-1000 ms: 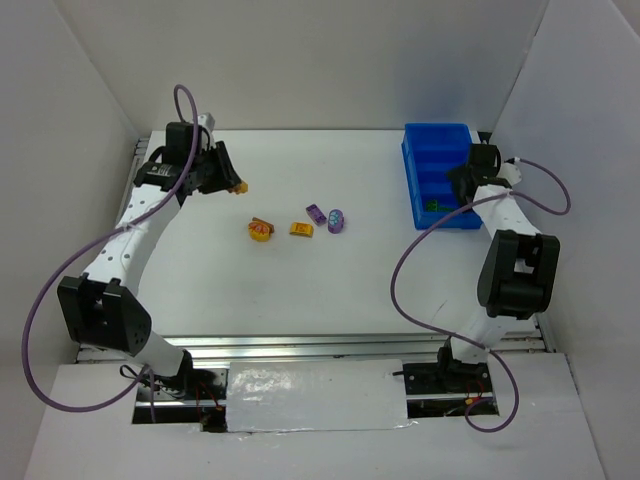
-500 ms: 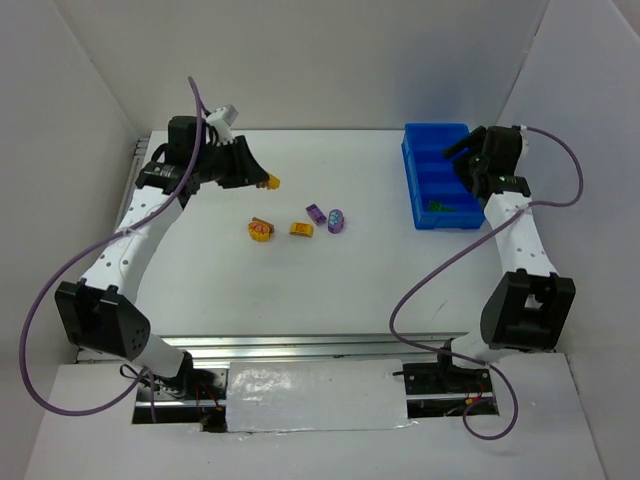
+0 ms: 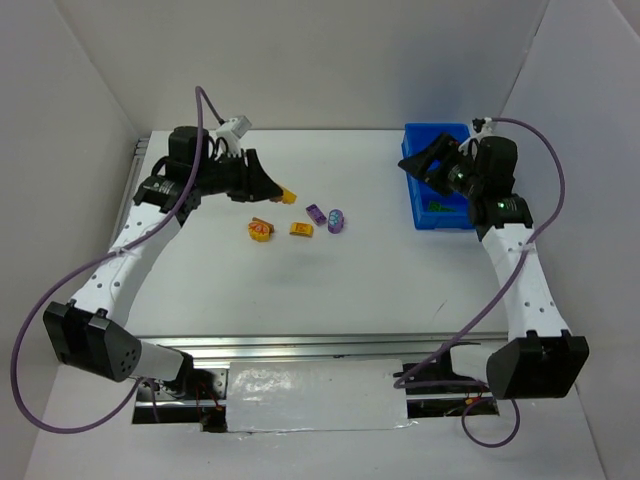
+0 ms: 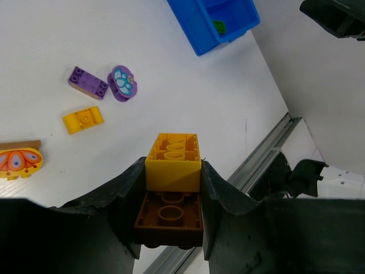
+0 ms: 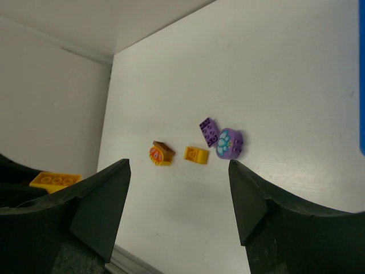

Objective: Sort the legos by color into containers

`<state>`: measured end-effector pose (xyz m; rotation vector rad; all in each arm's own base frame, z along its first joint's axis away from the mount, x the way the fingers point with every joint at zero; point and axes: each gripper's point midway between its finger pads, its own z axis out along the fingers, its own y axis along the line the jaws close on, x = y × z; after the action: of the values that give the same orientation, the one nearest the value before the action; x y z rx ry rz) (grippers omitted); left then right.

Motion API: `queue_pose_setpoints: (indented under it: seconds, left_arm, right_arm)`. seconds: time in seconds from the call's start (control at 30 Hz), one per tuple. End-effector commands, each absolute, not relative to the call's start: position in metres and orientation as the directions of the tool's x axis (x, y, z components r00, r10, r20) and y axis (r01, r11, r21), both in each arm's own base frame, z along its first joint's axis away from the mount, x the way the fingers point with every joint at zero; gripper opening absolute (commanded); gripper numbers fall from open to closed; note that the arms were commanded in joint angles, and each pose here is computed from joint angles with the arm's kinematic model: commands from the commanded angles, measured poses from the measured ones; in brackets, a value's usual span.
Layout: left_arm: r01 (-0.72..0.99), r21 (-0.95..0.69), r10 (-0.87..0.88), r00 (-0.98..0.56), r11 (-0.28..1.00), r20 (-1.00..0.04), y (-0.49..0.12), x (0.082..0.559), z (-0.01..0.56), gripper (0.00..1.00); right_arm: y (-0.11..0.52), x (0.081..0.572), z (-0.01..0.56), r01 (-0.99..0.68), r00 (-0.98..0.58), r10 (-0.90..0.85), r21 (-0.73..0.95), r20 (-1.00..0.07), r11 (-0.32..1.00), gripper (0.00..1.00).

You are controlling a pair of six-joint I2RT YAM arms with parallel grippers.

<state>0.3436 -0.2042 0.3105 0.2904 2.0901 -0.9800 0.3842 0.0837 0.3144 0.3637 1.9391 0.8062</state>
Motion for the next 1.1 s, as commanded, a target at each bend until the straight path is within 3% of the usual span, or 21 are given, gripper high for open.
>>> queue_pose_setpoints:
  seconds: [0.0,0.17,0.23,0.4,0.5,0.67,1.07]
  left_arm:
    - [0.598,-0.539,-0.074,-0.627,0.593,-0.776,-0.221,0.318,0.324,0.00]
    - [0.660,-0.505,-0.003,-0.606,0.556,-0.795,-0.235,0.286,0.320,0.00]
    - [0.671,-0.530,0.016,-0.628,0.518,-0.778,-0.239,0.272,0.313,0.00]
    - [0.803,-0.525,0.073,-0.563,0.282,-0.823,-0.248,0.222,0.325,0.00]
    - [0.845,-0.517,0.094,-0.530,0.133,-0.842,-0.251,0.194,0.333,0.00]
    - [0.863,-0.504,0.082,-0.499,-0.046,-0.863,-0.254,0.168,0.343,0.00]
    - [0.866,-0.496,0.121,-0.486,-0.069,-0.866,-0.261,0.164,0.337,0.00]
  right_arm:
    - [0.109,0.359,0.329,-0.208,-0.496,0.501,0.657,-0.709,0.724,0.78]
    - [0.139,0.333,0.338,-0.314,-0.552,0.489,0.712,-0.675,0.628,0.77]
    - [0.170,0.304,0.330,-0.400,-0.653,0.407,0.748,-0.638,0.529,0.75]
    - [0.237,0.226,0.322,-0.673,-0.658,0.182,0.679,-0.731,0.293,0.73]
    - [0.245,0.215,0.312,-0.664,-0.686,0.153,0.698,-0.711,0.268,0.73]
    - [0.262,0.179,0.325,-0.770,-0.632,0.077,0.636,-0.771,0.047,0.68]
    - [0.297,0.150,0.329,-0.817,-0.568,-0.084,0.573,-0.819,-0.062,0.71]
